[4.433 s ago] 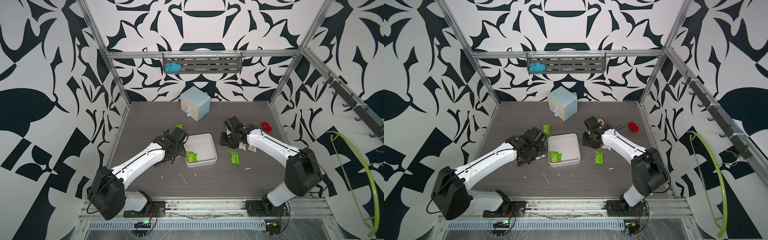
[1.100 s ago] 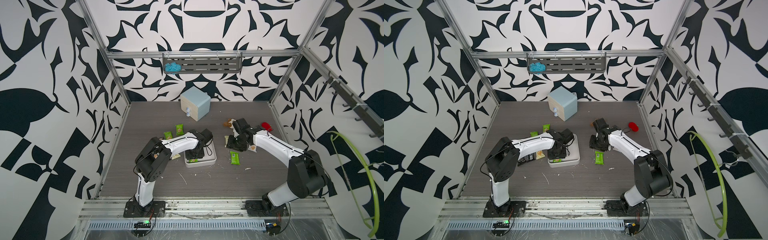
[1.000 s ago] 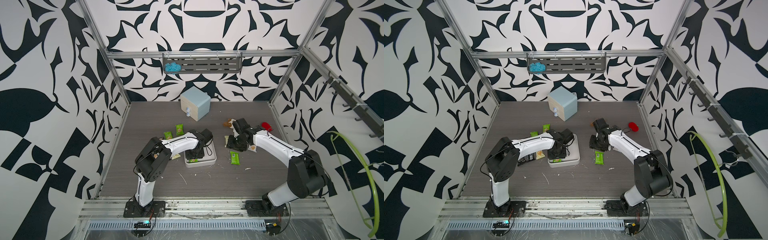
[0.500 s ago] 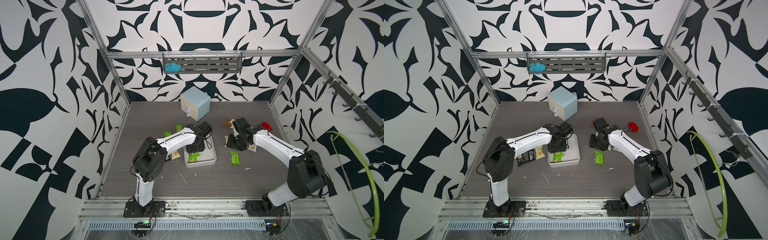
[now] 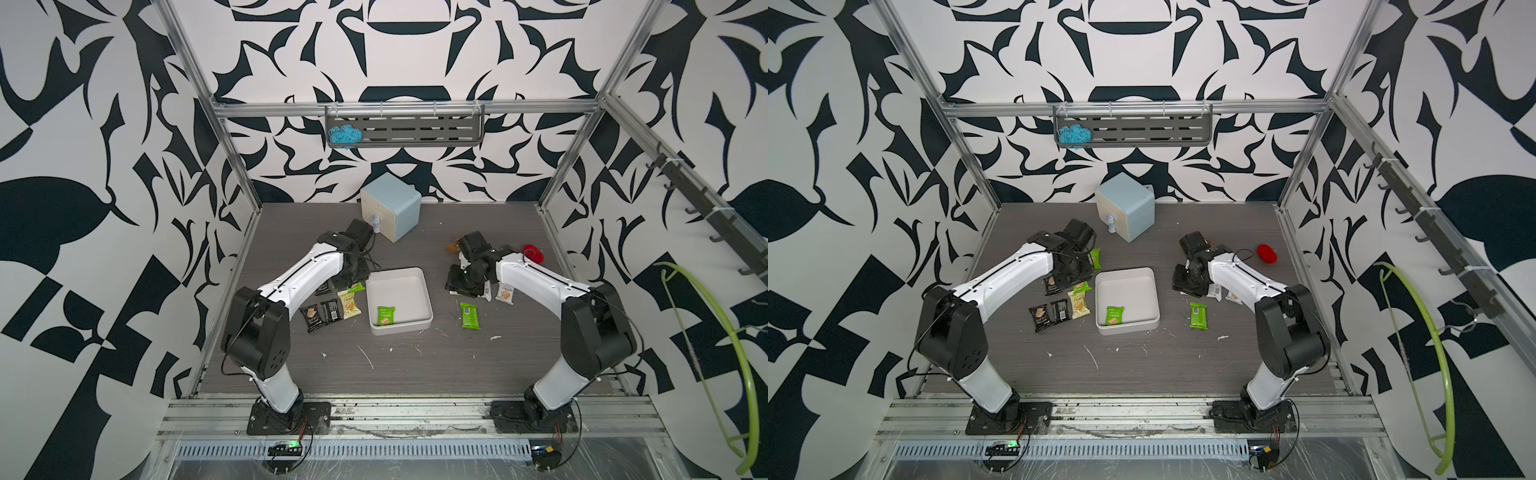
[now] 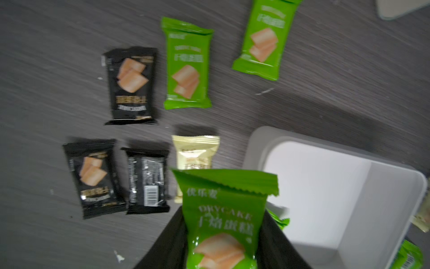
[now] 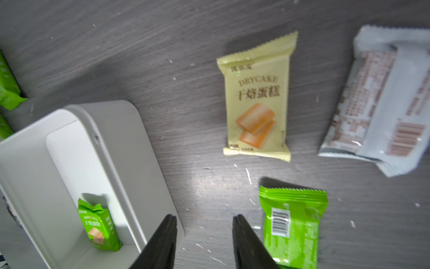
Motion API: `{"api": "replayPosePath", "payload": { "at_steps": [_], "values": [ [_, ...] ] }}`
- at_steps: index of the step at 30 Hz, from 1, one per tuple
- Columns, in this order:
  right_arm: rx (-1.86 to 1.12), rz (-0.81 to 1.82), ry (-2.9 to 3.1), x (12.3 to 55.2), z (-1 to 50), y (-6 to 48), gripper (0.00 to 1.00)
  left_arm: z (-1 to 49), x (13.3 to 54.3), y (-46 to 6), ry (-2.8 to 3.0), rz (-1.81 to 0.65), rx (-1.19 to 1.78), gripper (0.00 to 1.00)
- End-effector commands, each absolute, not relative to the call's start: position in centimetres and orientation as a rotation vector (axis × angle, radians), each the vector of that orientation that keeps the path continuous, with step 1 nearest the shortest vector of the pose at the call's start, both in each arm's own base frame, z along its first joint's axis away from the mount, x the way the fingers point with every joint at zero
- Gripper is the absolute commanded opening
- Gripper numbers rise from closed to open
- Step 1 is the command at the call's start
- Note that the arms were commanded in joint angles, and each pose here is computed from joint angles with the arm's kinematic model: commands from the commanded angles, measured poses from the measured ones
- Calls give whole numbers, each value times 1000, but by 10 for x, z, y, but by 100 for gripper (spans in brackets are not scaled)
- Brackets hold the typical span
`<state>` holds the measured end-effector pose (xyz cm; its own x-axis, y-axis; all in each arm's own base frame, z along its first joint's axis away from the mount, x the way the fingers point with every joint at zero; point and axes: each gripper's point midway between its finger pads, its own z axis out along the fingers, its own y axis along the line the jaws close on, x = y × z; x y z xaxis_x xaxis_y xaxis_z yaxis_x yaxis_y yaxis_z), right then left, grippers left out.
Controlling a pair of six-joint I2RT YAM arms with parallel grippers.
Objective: Take the cookies out of the storage box
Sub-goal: Pick up the cookie from the storage box, then place the cookie at the center of the board.
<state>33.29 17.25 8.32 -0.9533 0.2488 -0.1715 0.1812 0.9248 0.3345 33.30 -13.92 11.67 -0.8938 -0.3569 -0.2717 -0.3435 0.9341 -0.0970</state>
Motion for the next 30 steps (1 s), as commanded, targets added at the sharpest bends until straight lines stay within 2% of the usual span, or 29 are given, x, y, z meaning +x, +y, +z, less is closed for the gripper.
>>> {"api": "replayPosePath", "payload": {
  "at_steps": [1, 11, 14, 22, 30],
  "values": [
    [308, 511, 2806, 355, 104, 184, 45, 109, 320, -106, 2830, -46, -586, 49],
    [314, 490, 2841, 369, 97, 190, 45, 74, 312, -20, 2829, -4, -842, 49],
    [315, 476, 2856, 367, 95, 188, 45, 65, 323, -4, 2802, -13, -887, 49],
    [321, 422, 2847, 359, 97, 178, 45, 50, 350, 12, 2799, 11, -873, 50],
    [348, 387, 2824, 354, 102, 169, 45, 37, 356, 15, 2829, 25, -838, 52]
  ]
}}
